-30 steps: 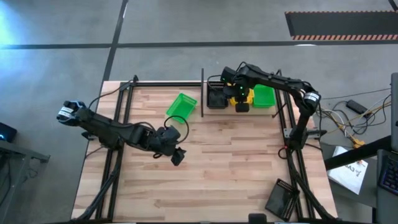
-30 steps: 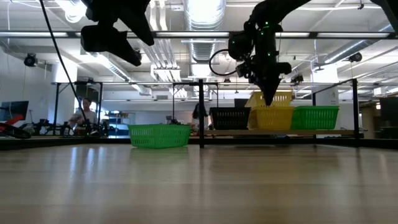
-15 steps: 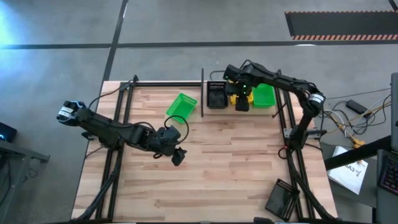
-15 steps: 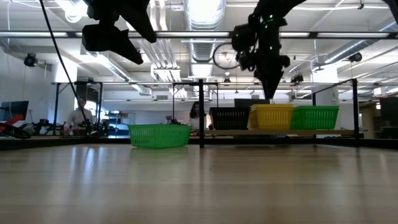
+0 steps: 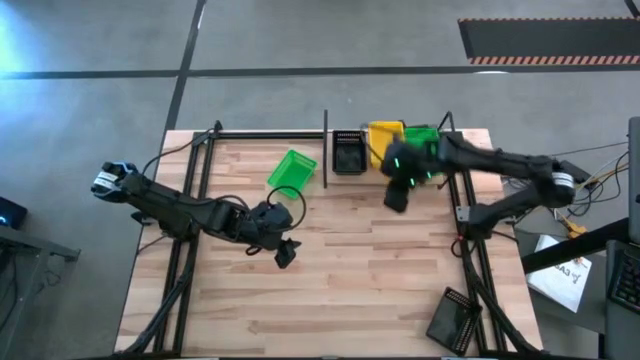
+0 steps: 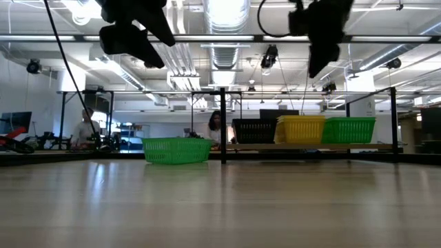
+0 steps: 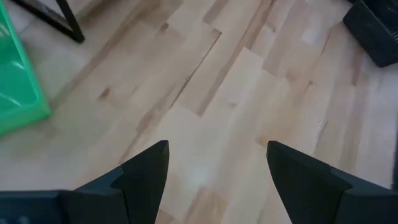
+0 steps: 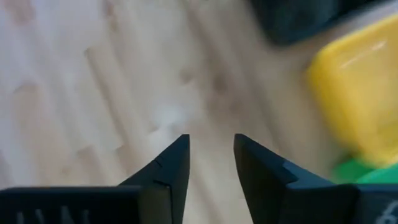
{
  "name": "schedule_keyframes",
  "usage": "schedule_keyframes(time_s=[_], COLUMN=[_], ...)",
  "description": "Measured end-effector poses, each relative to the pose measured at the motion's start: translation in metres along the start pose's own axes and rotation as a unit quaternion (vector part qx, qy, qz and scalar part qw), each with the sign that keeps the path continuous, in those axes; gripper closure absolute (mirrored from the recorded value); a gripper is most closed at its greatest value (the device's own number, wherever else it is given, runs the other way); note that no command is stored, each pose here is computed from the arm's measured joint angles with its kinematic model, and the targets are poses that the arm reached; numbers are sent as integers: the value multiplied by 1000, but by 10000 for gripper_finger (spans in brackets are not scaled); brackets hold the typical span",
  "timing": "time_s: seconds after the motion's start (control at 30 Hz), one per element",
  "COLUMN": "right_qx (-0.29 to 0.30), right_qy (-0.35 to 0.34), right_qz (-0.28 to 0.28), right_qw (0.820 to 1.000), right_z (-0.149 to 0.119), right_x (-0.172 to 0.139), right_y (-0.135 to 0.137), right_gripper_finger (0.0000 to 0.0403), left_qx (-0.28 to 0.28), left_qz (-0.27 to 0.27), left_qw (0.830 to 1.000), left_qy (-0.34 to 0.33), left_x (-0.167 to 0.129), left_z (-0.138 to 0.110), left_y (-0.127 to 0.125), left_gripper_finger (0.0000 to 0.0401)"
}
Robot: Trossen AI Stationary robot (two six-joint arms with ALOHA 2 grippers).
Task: Stack baskets on shelf by color
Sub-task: Stack the black bin on top of the black bins on the shelf
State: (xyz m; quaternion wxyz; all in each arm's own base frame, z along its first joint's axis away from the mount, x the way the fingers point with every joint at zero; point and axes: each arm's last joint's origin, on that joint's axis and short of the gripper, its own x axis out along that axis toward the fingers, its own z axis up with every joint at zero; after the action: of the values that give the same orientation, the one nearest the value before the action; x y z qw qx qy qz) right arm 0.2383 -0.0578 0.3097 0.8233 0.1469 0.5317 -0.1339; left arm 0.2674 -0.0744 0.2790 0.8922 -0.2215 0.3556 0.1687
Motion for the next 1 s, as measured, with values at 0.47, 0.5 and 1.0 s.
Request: schedule_keyframes(time_s=[0.47, 0.5, 1.0], right_qx=[73, 78, 23], right_qy=[109, 111, 221], right_qz=[89, 104, 134], right_qw=[987, 985, 966], right_z=[-125, -133, -241], right_x=[21, 19, 28], right_y=[150, 159, 236], right_gripper_finger=[308, 308, 278], left_qx=[48, 47, 34], left_qz=[7, 8, -10], left_qw=[998, 998, 998], left_qy=[-31, -31, -55], left_x=[4, 4, 15], left_z=[11, 11, 6], left_y=[5, 6, 8], left_gripper_finger=[146, 146, 146])
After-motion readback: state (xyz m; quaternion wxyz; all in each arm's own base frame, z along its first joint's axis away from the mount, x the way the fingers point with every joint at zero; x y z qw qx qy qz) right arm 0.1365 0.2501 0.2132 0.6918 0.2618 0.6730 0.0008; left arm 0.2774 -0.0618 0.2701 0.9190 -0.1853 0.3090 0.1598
